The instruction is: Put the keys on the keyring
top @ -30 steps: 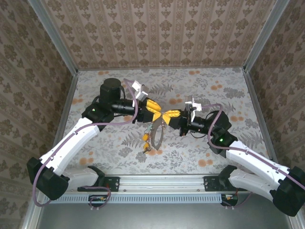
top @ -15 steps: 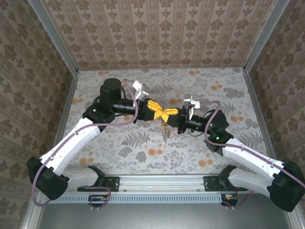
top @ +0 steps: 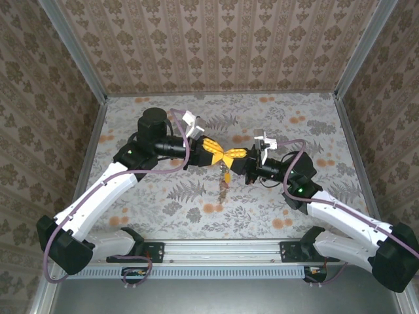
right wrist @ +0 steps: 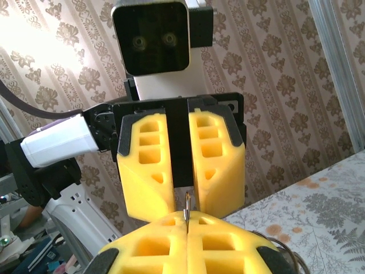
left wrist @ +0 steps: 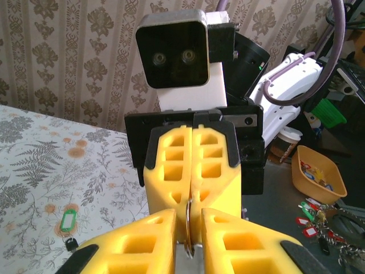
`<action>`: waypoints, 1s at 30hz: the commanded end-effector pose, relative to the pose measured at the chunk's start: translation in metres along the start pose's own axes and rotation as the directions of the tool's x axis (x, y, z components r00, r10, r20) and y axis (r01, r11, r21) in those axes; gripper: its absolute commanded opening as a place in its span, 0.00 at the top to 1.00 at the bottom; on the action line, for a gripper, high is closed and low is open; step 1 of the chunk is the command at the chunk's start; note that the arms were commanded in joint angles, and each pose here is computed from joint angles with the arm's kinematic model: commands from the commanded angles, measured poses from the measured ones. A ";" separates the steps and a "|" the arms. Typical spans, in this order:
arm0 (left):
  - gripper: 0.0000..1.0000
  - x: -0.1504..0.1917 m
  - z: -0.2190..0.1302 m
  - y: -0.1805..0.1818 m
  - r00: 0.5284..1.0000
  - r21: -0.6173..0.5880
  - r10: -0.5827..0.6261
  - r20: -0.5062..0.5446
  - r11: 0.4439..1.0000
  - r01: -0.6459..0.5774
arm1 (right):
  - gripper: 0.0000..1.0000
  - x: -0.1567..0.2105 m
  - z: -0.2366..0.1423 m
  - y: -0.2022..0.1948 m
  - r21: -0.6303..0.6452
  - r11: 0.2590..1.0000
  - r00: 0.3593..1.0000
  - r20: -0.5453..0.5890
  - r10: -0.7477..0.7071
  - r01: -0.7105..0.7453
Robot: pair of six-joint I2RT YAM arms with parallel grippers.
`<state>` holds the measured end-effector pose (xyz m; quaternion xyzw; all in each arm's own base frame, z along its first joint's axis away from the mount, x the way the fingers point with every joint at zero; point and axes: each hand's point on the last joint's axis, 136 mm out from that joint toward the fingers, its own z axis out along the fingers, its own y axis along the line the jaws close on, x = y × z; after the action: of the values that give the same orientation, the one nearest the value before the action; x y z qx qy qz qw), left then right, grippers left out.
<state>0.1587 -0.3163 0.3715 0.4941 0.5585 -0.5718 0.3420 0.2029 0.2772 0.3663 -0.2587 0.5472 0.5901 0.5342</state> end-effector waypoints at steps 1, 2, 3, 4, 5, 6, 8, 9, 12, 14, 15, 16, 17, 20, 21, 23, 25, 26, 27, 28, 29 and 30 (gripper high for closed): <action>0.82 0.004 -0.001 -0.007 1.000 0.015 -0.012 -0.011 1.000 0.013 | 1.00 -0.034 -0.005 0.025 -0.054 0.995 0.990 0.115 -0.080 0.086; 0.82 0.004 -0.001 -0.007 1.000 0.014 -0.014 -0.011 1.000 0.014 | 1.00 -0.034 -0.005 0.025 -0.054 0.995 0.990 0.117 -0.081 0.087; 0.82 0.004 -0.001 -0.007 1.000 0.014 -0.012 -0.010 1.000 0.013 | 1.00 -0.033 -0.005 0.025 -0.053 0.995 0.990 0.117 -0.080 0.087; 0.83 0.003 -0.001 -0.008 1.000 0.016 -0.013 -0.009 1.000 0.013 | 1.00 -0.034 -0.006 0.025 -0.052 0.995 0.989 0.119 -0.082 0.089; 0.84 0.004 0.000 -0.008 1.000 0.017 -0.014 -0.010 1.000 0.014 | 1.00 -0.034 -0.006 0.026 -0.053 0.994 0.989 0.120 -0.087 0.093; 0.84 0.003 0.000 -0.008 1.000 0.017 -0.012 -0.010 1.000 0.012 | 1.00 -0.034 -0.005 0.026 -0.054 0.994 0.989 0.118 -0.087 0.094; 0.88 0.003 0.001 -0.008 1.000 0.022 -0.011 -0.010 1.000 0.011 | 1.00 -0.034 -0.004 0.025 -0.054 0.994 0.989 0.115 -0.088 0.095; 0.89 0.003 0.002 -0.009 1.000 0.025 -0.010 -0.011 1.000 0.011 | 1.00 -0.033 -0.004 0.024 -0.052 0.994 0.989 0.116 -0.088 0.094; 0.94 0.005 0.003 -0.009 1.000 0.032 -0.014 -0.015 0.999 0.015 | 1.00 -0.034 -0.005 0.025 -0.053 0.994 0.988 0.123 -0.093 0.100; 1.00 0.005 0.003 -0.010 1.000 0.036 -0.016 -0.016 0.999 0.016 | 1.00 -0.035 -0.003 0.025 -0.055 0.993 0.988 0.121 -0.094 0.101; 1.00 0.006 0.004 -0.011 1.000 0.039 -0.015 -0.017 0.999 0.016 | 1.00 -0.035 -0.003 0.025 -0.054 0.993 0.988 0.120 -0.096 0.103; 1.00 0.006 0.004 -0.012 1.000 0.046 -0.012 -0.018 0.999 0.013 | 1.00 -0.035 -0.002 0.024 -0.053 0.993 0.988 0.118 -0.097 0.103; 1.00 0.006 0.003 -0.014 1.000 0.051 -0.009 -0.017 0.999 0.010 | 1.00 -0.035 -0.002 0.023 -0.050 0.993 0.988 0.115 -0.099 0.105; 1.00 0.008 0.003 -0.004 1.000 -0.008 0.003 -0.029 1.000 -0.004 | 0.93 -0.027 0.000 0.018 -0.023 0.995 0.992 0.073 -0.098 0.100; 1.00 0.012 0.002 0.005 0.998 -0.056 0.015 -0.054 0.998 -0.018 | 0.84 -0.023 -0.001 0.014 0.001 0.995 0.994 0.054 -0.099 0.099; 1.00 0.029 0.001 0.027 0.992 -0.161 0.025 -0.125 0.986 -0.046 | 0.67 -0.015 -0.006 0.006 0.055 0.993 0.995 0.020 -0.102 0.100; 1.00 0.047 -0.002 0.046 0.982 -0.228 0.040 -0.183 0.970 -0.082 | 0.58 -0.006 -0.012 -0.001 0.105 0.989 0.994 -0.020 -0.103 0.105; 1.00 0.055 -0.003 0.051 0.979 -0.233 0.038 -0.198 0.969 -0.085 | 0.53 -0.001 -0.015 -0.004 0.125 0.986 0.994 -0.040 -0.104 0.109; 1.00 0.058 -0.003 0.051 0.980 -0.209 0.043 -0.197 0.974 -0.085 | 0.50 0.002 -0.019 -0.007 0.148 0.983 0.993 -0.054 -0.103 0.110; 1.00 0.059 -0.003 0.047 0.982 -0.164 0.055 -0.183 0.983 -0.086 | 0.47 0.004 -0.024 -0.010 0.177 0.978 0.993 -0.063 -0.100 0.109; 1.00 0.057 -0.003 0.041 0.983 -0.117 0.069 -0.169 0.989 -0.089 | 0.42 0.006 -0.029 -0.012 0.201 0.974 0.993 -0.070 -0.094 0.106; 1.00 0.055 -0.003 0.036 0.983 -0.088 0.081 -0.162 0.991 -0.096 | 0.40 0.008 -0.034 -0.016 0.226 0.969 0.993 -0.078 -0.084 0.100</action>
<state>0.1868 -0.3138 0.3101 0.5108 0.6234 -0.4822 0.3434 0.2000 0.2584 0.3557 -0.2542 0.5883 0.5258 0.5593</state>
